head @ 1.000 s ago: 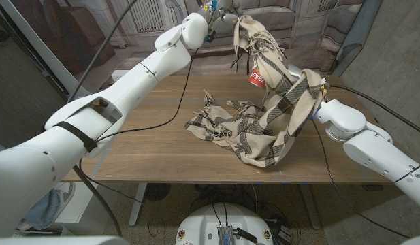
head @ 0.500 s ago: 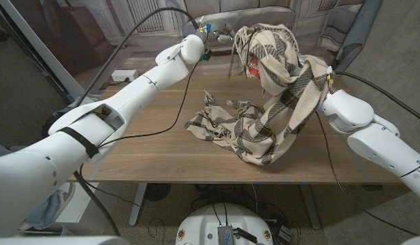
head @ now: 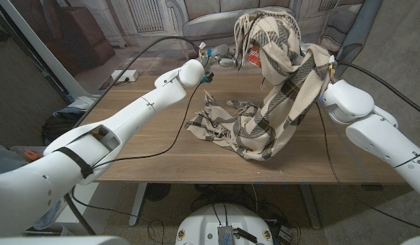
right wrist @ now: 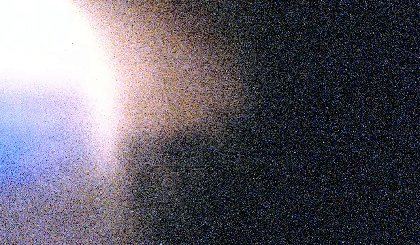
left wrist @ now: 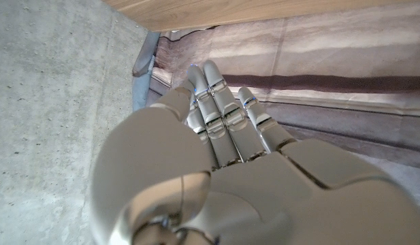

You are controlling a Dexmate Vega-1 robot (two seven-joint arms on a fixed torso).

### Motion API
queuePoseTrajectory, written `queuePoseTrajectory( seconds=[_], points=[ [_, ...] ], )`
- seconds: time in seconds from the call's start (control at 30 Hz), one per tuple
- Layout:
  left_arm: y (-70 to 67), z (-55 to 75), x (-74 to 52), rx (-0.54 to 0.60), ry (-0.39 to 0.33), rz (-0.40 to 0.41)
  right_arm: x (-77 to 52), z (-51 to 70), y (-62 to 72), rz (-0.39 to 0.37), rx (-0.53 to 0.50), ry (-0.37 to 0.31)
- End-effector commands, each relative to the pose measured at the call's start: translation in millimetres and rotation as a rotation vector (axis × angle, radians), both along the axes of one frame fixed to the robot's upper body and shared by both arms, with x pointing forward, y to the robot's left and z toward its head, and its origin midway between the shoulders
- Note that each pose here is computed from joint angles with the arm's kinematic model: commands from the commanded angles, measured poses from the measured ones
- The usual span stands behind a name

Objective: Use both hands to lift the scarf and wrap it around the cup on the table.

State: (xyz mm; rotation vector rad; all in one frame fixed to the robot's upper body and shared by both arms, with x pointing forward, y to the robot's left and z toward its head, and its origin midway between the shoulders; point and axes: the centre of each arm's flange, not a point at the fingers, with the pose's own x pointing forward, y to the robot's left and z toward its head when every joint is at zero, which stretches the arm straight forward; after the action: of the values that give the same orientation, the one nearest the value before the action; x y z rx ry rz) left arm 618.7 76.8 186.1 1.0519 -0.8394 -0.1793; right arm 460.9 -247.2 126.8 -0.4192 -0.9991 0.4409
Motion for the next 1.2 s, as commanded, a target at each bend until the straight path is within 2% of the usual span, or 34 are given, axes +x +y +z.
queuePoseTrajectory(
  seconds=[0.03,0.07,0.27,0.6,0.8,1.03,1.2],
  points=[
    [21.2,-33.7,-34.9,-0.098,-0.010,-0.077,10.2,1.5,-5.6,-0.042,0.054,-0.011],
    [27.4,-35.2,-40.6,-0.109,-0.023,-0.072,11.3,-0.2,-5.6,-0.051,0.054,-0.011],
    [44.6,-39.8,-56.1,-0.140,-0.048,-0.066,12.1,-5.8,-3.6,-0.087,0.063,-0.012],
    [72.0,-52.3,-74.8,-0.216,-0.027,-0.103,12.1,-16.2,-0.7,-0.122,0.087,-0.005],
    [82.1,-58.2,-82.9,-0.236,-0.030,-0.124,9.2,-22.1,1.9,-0.139,0.098,0.001],
    [88.4,-60.6,-93.3,-0.264,-0.056,-0.145,0.2,-26.3,6.9,-0.151,0.107,-0.002],
    [90.4,-61.2,-94.3,-0.256,-0.051,-0.153,-5.6,-28.1,12.6,-0.157,0.108,-0.002]
  ],
)
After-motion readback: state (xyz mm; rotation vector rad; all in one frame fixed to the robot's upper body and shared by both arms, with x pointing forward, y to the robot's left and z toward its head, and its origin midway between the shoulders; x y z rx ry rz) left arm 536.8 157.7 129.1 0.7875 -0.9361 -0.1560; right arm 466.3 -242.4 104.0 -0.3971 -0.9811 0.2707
